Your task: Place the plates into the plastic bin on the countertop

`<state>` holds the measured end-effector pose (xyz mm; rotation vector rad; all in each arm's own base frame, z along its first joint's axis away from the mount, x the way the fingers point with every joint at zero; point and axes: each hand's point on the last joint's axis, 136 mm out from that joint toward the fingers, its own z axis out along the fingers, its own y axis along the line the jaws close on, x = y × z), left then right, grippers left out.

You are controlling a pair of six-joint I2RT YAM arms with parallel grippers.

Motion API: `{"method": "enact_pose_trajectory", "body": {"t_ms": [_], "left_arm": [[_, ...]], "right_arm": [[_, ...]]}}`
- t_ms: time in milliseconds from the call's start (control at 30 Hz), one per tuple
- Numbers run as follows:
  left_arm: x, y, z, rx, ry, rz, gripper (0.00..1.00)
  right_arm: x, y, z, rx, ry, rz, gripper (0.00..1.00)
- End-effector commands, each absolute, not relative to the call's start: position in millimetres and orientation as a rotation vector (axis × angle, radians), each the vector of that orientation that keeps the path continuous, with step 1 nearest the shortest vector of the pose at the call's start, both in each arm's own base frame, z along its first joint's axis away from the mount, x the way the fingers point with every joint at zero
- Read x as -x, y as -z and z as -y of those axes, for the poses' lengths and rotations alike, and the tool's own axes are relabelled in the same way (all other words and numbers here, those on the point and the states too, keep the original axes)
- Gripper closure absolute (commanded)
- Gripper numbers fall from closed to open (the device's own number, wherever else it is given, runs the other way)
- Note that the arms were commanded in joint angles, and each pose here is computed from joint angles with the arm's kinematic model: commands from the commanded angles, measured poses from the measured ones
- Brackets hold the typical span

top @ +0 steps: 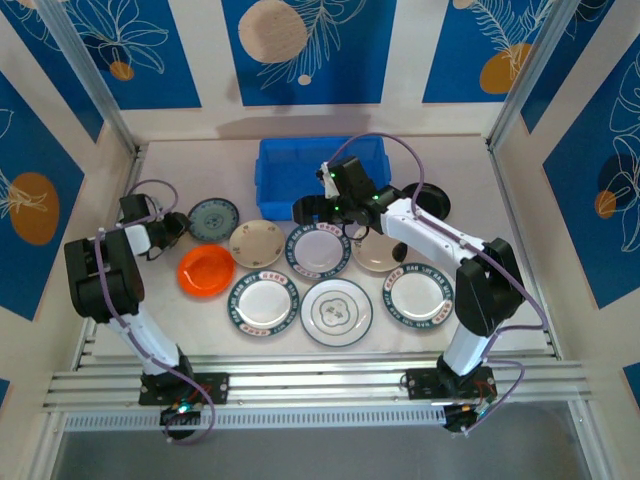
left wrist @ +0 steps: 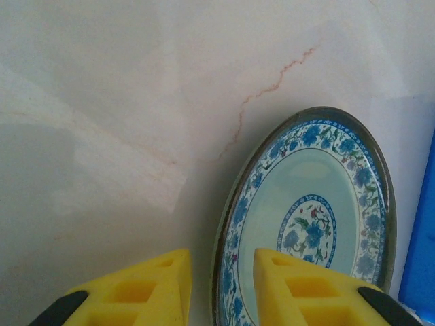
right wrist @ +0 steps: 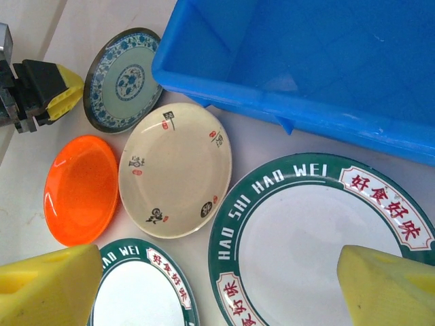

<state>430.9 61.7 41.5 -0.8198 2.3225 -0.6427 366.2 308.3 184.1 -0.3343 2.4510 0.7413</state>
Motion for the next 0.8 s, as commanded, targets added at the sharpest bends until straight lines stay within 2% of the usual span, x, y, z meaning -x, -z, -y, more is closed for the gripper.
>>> {"method": "enact_pose_trajectory", "body": {"t_ms": [0, 433, 767], "left_arm": [[-430, -32, -54, 0.805, 0.675, -2.335, 0.69], [-438, -26, -41, 0.769, 0.701, -2.347, 0.72], [-443, -25, -41, 0.782, 0.697, -2.336, 0.81]], "right_arm": [[-367, -186, -309, 0.323, -0.759, -2.463, 0.10], [-369, -175, -306, 0.304, -0.756, -2.489, 0.10], [-371, -172, -302, 0.293, -0.737, -2.497, 0.10]]}}
